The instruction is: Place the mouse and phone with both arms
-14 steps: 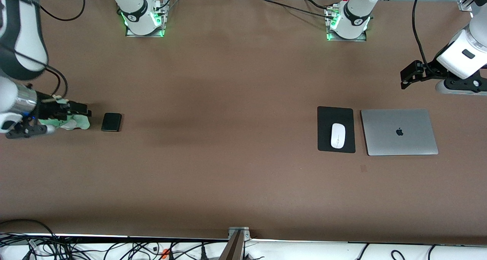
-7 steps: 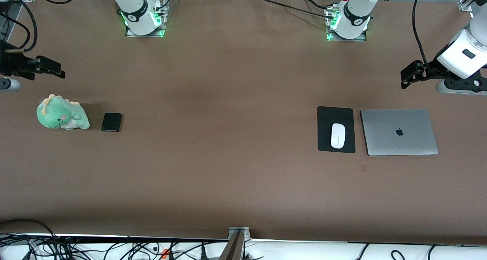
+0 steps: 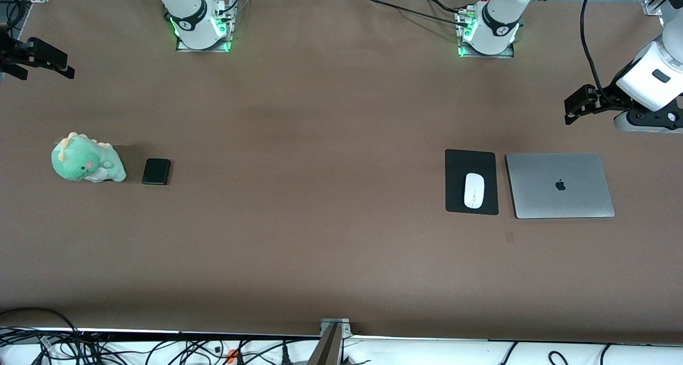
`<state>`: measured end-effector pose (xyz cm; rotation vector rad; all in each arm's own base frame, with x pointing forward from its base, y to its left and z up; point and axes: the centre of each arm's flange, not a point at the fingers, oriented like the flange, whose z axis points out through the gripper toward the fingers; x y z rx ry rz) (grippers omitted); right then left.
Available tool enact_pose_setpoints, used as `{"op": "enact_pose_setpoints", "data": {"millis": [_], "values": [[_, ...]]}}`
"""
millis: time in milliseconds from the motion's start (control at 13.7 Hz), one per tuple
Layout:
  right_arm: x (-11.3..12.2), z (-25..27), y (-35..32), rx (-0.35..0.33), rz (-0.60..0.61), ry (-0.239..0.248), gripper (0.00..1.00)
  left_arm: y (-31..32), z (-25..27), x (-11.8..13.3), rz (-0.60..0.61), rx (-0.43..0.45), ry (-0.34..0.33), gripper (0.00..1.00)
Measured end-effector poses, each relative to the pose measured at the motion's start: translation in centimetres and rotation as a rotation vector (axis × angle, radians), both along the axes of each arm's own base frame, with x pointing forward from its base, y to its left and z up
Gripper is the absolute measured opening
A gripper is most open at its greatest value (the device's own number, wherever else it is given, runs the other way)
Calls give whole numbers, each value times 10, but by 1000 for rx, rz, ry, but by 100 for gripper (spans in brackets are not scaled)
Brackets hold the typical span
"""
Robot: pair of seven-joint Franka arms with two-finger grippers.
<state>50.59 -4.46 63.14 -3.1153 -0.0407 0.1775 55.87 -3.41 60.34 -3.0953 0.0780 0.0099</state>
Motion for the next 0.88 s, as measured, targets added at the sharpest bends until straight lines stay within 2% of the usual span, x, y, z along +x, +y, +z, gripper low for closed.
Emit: {"op": "enact_pose_setpoints", "data": {"millis": [656,875], "values": [[13,-2,0,-4,-3,2,100,0,0,0,0,0,2,100],[14,-5,0,-4,-3,20,100,0,0,0,0,0,2,100]]}}
